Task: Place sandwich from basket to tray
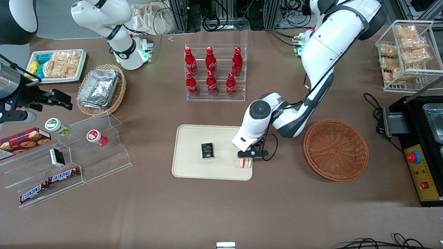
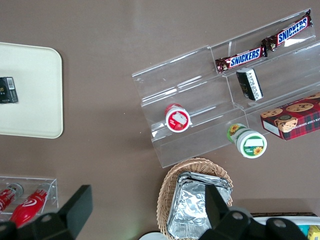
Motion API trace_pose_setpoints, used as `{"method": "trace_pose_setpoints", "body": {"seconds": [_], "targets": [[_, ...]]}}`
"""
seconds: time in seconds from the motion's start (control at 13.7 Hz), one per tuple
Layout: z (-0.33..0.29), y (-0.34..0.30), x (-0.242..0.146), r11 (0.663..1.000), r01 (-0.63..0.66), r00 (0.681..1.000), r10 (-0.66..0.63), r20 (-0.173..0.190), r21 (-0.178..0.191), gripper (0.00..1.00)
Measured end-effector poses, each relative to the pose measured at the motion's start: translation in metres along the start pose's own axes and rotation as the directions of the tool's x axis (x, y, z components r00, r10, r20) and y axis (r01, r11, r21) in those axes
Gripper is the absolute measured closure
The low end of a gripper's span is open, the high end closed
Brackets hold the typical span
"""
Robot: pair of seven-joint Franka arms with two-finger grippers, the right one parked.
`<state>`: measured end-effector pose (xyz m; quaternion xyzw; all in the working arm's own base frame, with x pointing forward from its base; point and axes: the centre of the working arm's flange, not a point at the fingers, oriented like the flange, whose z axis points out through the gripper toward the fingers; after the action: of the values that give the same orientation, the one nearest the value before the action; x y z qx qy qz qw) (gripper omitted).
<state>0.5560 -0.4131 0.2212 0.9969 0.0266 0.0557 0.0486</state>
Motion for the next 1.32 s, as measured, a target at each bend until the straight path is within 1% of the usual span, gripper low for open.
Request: {"method": "trace_pose_setpoints", "body": {"seconds": [0.07,0.29,0.37,0.44,0.51,0.59,0.66,0.73,0.8,0.88,0.95,1.17,1.32], "targets": [[0.000,0.000,0.000,1.000,0.000,1.000,0.000,0.000,0.000,0.63],[-0.001,0.000,0.002,1.000,0.007,1.000,-0.007,-0.005,-0.003,0.35],[-0.005,0.001,0.005,1.000,0.014,1.000,-0.014,-0.013,-0.008,0.24],[-0.016,0.002,0.012,0.999,0.028,0.999,-0.029,-0.030,-0.017,0.15],[-0.033,0.004,0.020,0.998,0.051,0.997,-0.052,-0.054,-0.023,0.04],[-0.056,0.002,0.028,0.997,0.077,0.994,-0.078,-0.077,-0.016,0.00],[-0.083,-0.004,0.039,0.994,0.111,0.989,-0.111,-0.093,0.000,0.00],[-0.116,-0.013,0.049,0.988,0.153,0.983,-0.151,-0.100,0.009,0.00],[-0.151,-0.024,0.057,0.981,0.192,0.976,-0.190,-0.102,0.006,0.00],[-0.186,-0.035,0.062,0.978,0.211,0.973,-0.209,-0.095,0.005,0.00],[-0.217,-0.048,0.063,0.977,0.211,0.975,-0.209,-0.071,0.013,0.00],[-0.283,-0.095,0.060,0.989,0.140,0.989,-0.142,0.041,0.050,0.00],[-0.315,-0.135,0.060,0.990,0.108,0.988,-0.117,0.098,0.093,0.00]]}}
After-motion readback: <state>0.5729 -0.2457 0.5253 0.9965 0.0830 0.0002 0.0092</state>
